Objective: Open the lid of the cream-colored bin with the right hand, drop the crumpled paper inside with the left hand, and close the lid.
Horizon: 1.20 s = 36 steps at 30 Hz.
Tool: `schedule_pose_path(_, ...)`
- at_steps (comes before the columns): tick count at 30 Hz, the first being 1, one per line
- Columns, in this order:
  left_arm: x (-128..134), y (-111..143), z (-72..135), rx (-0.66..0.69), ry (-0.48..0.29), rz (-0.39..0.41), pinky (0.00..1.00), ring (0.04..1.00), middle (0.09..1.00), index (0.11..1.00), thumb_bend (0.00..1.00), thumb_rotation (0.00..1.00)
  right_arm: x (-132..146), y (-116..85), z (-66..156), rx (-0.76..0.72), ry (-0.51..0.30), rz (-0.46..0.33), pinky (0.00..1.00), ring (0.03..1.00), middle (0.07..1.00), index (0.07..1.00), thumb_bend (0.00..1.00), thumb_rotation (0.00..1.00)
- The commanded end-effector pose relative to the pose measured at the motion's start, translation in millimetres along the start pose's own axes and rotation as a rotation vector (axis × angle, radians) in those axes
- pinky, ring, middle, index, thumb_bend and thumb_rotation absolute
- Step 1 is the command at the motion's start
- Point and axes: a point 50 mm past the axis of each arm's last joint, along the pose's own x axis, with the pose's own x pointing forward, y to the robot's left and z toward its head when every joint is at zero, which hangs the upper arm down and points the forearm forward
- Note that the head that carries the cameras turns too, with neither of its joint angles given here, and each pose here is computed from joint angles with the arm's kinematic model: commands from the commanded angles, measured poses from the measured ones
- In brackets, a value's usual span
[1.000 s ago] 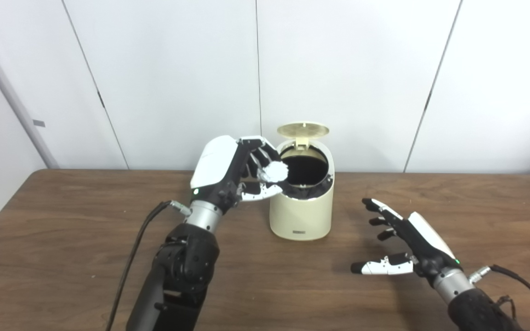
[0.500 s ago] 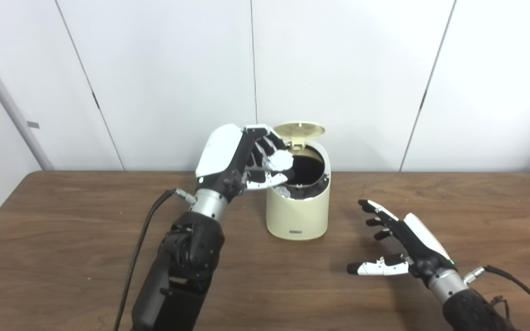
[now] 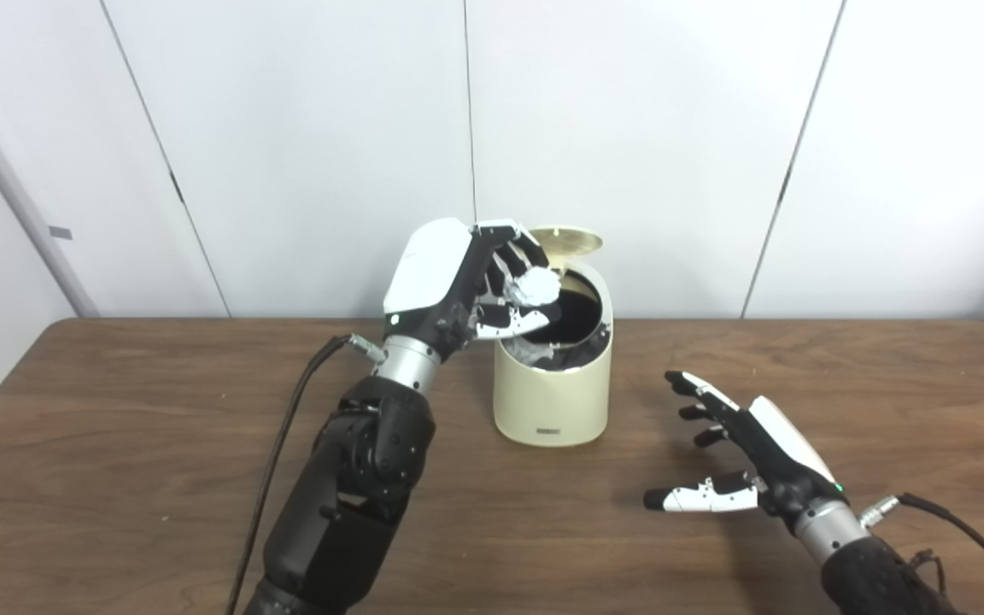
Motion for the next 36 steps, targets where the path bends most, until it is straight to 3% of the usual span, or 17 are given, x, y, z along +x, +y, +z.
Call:
schedule_pose_path(1, 19, 14, 18, 0.003, -0.082, 0.071, 0.34, 0.380, 0.477, 0.531, 0.50, 0.00, 3, -12, 16, -0.004, -0.069, -0.051, 0.69, 0.840, 0.917, 0.917, 0.79, 0.28)
schedule_pose_path(20, 26, -12, 4, 0.001, -0.052, 0.048, 0.32, 0.366, 0.477, 0.541, 0.50, 0.00, -2, -16, 26, -0.029, -0.098, -0.064, 0.66, 0.813, 0.905, 0.913, 0.79, 0.31)
schedule_pose_path(31, 33, -25, -5, 0.055, -0.048, 0.034, 0.34, 0.373, 0.485, 0.541, 0.50, 0.00, -7, -12, 24, -0.011, -0.075, -0.066, 0.66, 0.824, 0.909, 0.913, 0.80, 0.32)
schedule_pose_path(36, 31, -25, -6, 0.092, -0.068, 0.004, 0.40, 0.417, 0.505, 0.525, 0.50, 0.00, -8, -11, 24, -0.005, -0.067, -0.061, 0.67, 0.828, 0.916, 0.918, 0.79, 0.28)
